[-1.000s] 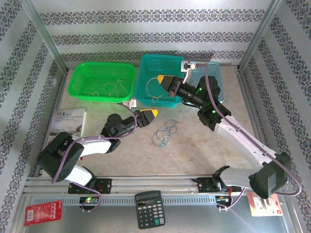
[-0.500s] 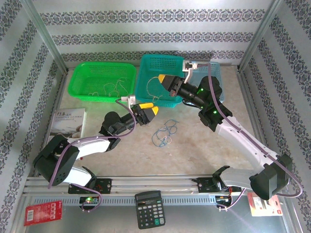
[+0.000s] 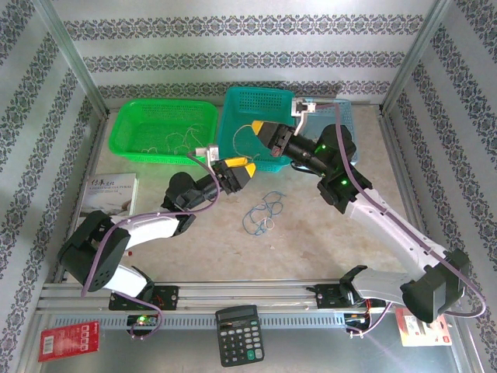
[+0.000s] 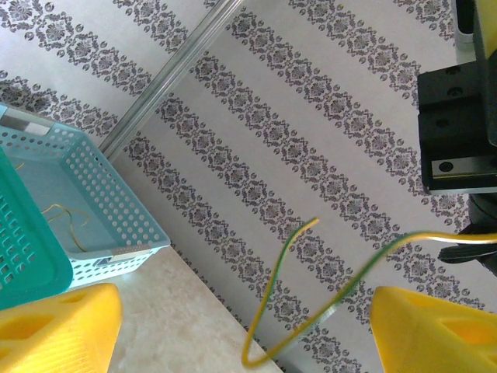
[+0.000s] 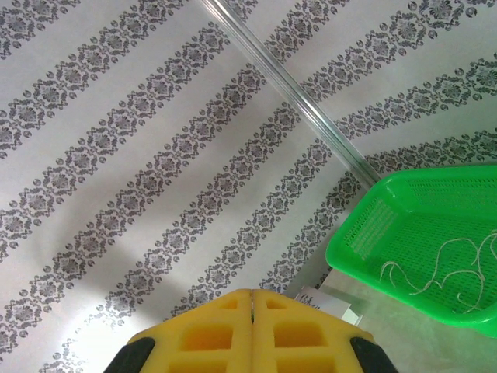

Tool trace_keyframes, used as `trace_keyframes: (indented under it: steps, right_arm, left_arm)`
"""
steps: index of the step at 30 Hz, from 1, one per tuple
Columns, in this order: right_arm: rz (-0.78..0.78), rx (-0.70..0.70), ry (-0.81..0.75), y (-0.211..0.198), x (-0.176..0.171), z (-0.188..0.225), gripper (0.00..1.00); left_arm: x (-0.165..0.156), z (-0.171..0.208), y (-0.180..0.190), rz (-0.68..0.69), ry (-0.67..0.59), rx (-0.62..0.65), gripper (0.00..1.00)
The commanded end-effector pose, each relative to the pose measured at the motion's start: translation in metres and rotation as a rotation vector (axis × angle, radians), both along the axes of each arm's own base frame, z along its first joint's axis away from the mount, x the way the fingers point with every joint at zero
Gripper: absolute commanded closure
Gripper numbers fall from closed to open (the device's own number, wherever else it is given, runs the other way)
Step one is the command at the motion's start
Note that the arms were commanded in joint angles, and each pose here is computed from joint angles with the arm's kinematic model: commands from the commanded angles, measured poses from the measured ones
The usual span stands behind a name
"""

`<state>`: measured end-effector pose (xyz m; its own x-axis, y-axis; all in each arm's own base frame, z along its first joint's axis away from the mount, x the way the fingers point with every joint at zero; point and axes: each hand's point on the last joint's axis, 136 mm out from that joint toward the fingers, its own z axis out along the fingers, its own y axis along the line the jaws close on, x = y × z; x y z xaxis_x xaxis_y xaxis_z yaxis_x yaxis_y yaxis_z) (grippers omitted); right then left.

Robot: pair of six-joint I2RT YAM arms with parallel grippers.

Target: Untangle the cables

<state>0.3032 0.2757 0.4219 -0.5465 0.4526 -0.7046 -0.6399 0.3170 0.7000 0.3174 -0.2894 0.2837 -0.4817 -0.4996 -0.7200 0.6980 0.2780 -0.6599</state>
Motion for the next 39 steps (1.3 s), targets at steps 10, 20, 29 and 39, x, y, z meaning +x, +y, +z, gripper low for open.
trace_keyframes:
  steps: [10,20,29,39]
  right_arm:
    - [-0.009,0.031,-0.032,-0.003,-0.006,0.010,1.00]
    - [-0.069,0.027,-0.025,-0.021,0.009,0.008,1.00]
    - [-0.172,-0.004,-0.026,-0.056,0.043,0.009,1.00]
    - [-0.289,-0.054,0.008,-0.099,0.076,-0.007,1.00]
  left_arm:
    - [0.007,0.016,0.000,-0.014,-0.061,-0.053,0.59]
    - [0.004,0.010,0.006,-0.020,-0.046,-0.061,1.00]
    - [-0.008,-0.021,-0.003,-0.102,0.041,0.015,1.00]
    - [-0.022,-0.044,-0.007,-0.169,0.086,0.089,1.00]
